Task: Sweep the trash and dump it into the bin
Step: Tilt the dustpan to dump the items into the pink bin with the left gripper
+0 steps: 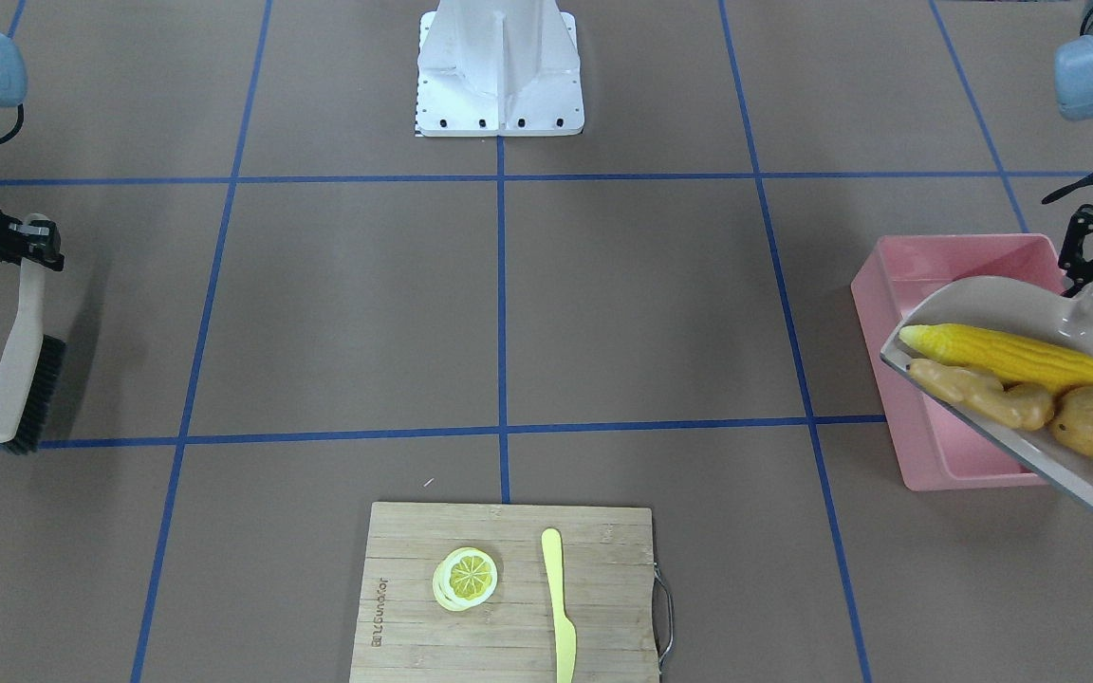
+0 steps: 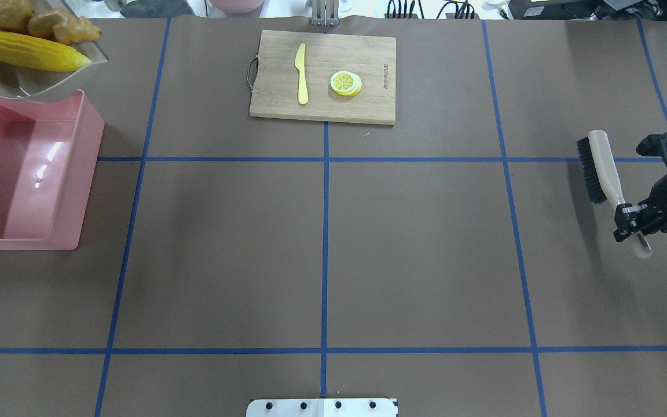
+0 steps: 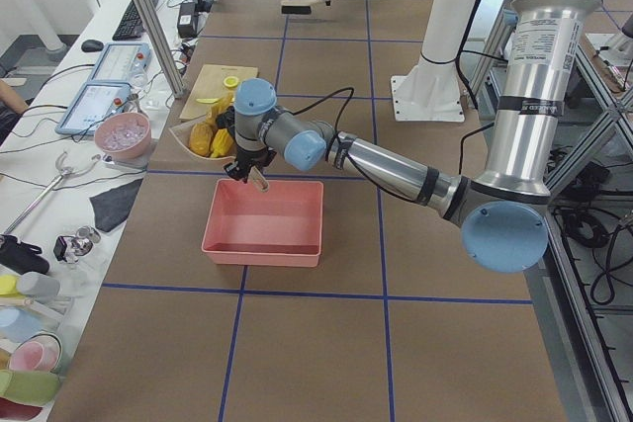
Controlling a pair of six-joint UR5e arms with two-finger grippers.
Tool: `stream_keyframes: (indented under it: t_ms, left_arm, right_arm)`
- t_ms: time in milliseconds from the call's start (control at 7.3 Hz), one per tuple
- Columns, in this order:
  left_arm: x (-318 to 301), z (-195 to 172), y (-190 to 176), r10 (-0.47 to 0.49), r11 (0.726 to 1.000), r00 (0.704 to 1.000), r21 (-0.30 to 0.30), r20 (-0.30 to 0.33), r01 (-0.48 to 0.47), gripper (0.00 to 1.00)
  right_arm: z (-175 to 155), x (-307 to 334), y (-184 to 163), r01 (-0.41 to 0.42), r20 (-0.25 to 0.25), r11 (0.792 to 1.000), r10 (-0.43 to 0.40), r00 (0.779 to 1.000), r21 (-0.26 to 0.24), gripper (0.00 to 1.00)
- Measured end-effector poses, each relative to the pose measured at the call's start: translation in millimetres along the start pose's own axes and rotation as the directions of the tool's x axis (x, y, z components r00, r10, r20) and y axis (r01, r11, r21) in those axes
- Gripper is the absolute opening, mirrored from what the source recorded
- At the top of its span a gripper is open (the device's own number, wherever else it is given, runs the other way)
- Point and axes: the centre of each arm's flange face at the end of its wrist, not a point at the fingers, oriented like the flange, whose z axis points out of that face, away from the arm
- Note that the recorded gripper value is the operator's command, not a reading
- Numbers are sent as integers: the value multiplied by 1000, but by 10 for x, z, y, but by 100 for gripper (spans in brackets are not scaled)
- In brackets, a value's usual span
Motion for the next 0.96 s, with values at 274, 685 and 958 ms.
stream_keyframes:
  t_ms: [274,685,958]
  left_arm:
    - [-229,-76,594,-12,999,1000,-35,24,13,0]
    - [-407,-191,1362,19,997,999,-71,42,-16,0]
    - [-404,-178,1655,87,992,996,-94,30,-84,0]
  right_arm:
    - [104,-31,2,7,-6,1000,-7,1000,-16,9]
    - [161,-73,-17,13,-9,1000,-13,1000,-25,99]
    - [155,-96,-25,20,-5,1000,-20,1000,-24,100]
